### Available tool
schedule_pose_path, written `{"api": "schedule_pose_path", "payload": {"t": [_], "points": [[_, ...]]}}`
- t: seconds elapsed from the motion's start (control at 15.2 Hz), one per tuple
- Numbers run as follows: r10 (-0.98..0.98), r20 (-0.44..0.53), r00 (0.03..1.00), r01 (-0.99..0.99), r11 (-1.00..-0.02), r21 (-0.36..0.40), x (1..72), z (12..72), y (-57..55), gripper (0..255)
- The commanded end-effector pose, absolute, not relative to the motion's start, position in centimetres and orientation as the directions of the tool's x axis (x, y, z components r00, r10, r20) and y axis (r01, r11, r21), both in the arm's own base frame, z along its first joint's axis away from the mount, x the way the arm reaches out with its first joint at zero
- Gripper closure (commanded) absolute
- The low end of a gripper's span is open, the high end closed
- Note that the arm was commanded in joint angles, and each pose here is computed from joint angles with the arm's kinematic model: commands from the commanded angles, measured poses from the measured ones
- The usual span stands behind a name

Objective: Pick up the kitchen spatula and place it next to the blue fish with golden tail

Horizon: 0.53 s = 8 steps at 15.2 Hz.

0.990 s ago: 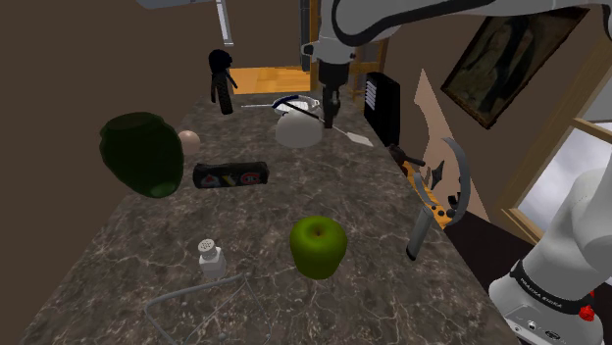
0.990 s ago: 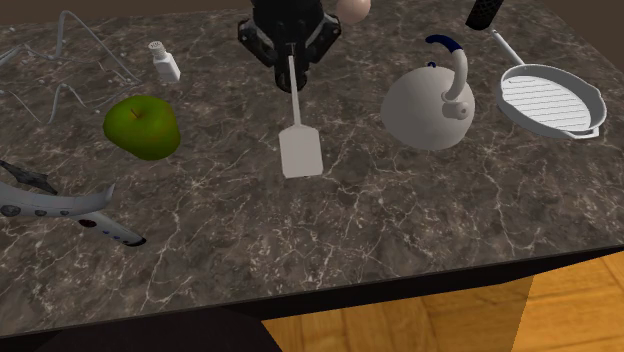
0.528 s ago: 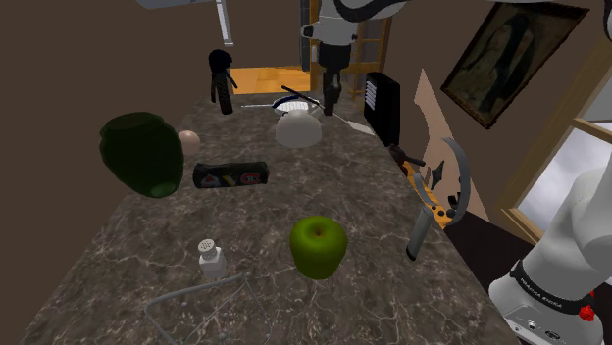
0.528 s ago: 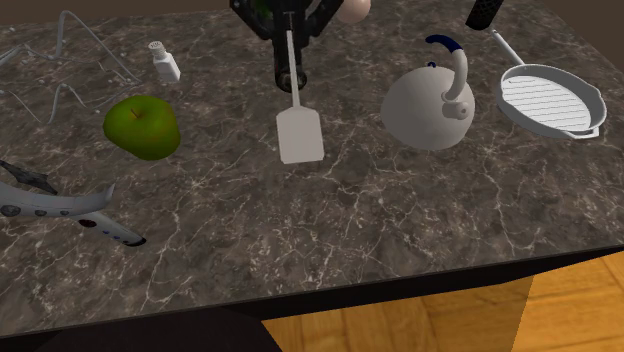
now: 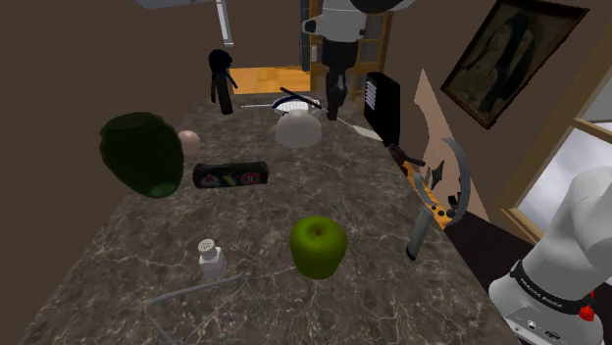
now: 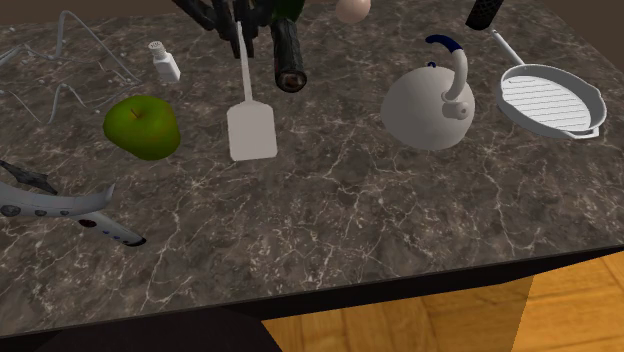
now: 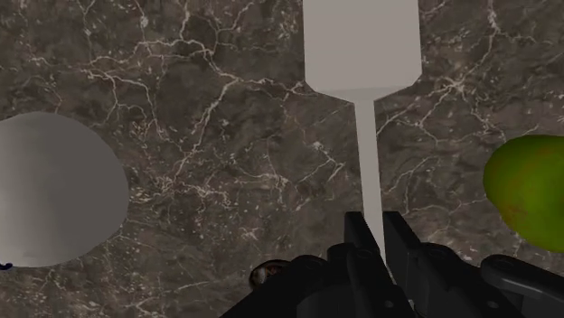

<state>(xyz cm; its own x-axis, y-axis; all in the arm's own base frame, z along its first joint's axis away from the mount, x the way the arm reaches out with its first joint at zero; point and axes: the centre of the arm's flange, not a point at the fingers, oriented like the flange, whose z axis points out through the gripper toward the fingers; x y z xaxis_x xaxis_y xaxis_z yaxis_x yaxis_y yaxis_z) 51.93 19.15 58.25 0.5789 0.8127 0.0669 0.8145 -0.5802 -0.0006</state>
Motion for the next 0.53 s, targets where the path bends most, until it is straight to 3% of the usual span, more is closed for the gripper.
{"api": "schedule_pose_path", "payload": {"t": [0.0, 0.46], "points": [[0.812, 0.066, 0.58, 0.814, -0.581, 0.0, 49.8, 58.0, 21.0, 255], [0.812, 0.066, 0.58, 0.814, -0.581, 0.0, 42.5, 58.0, 26.7, 255]]}}
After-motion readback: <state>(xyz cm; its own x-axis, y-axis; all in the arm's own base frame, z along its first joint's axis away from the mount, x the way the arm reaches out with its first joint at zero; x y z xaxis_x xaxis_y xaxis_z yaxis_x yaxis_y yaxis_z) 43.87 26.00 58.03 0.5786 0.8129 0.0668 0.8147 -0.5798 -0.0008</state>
